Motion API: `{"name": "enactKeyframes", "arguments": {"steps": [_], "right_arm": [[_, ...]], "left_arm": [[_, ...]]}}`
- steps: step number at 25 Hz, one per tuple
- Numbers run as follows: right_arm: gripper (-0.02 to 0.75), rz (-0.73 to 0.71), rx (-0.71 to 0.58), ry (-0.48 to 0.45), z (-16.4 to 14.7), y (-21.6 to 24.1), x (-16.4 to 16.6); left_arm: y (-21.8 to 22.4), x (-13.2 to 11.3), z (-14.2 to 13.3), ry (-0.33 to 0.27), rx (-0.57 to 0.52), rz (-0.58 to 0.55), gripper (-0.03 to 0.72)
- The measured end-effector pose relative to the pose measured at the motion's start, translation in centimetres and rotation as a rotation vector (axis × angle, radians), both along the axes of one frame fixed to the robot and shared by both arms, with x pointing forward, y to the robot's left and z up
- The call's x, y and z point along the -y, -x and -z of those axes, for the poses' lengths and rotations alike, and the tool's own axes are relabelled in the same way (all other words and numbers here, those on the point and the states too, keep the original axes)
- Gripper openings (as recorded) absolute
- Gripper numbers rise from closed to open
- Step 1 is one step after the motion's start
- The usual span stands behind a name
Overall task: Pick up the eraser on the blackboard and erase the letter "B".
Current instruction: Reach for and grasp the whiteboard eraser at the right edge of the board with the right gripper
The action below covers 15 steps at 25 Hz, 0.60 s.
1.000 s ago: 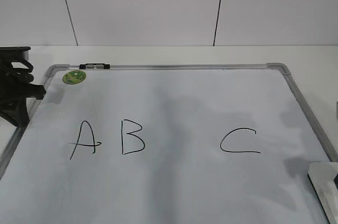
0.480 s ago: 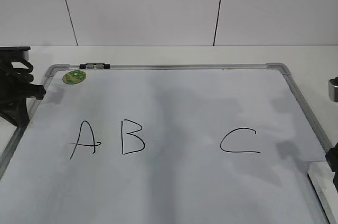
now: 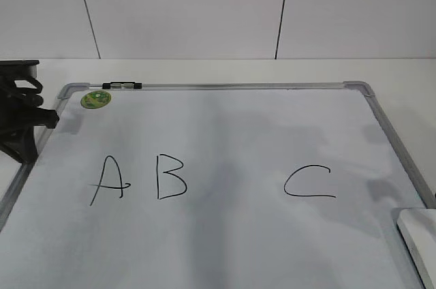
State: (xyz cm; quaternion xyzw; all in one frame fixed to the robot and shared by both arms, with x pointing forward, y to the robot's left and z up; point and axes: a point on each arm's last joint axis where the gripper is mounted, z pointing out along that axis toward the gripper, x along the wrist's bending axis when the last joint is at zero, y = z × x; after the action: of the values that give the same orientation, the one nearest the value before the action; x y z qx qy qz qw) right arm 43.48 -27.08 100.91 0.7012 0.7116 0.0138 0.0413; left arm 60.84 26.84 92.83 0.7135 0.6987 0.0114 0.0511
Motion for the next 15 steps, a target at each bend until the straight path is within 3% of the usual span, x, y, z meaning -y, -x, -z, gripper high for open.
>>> {"name": "enactKeyframes", "arguments": {"steps": [4,15], "right_arm": [[0.365,-0.01,-0.002,-0.007,0.0,0.01,-0.07],[0.361,-0.008,0.019,-0.015,0.1,-0.29,-0.16]], "left_arm": [[0.0,0.0,0.0,0.0,0.0,0.0,0.037],[0.0,0.0,0.0,0.0,0.0,0.0,0.037]]}}
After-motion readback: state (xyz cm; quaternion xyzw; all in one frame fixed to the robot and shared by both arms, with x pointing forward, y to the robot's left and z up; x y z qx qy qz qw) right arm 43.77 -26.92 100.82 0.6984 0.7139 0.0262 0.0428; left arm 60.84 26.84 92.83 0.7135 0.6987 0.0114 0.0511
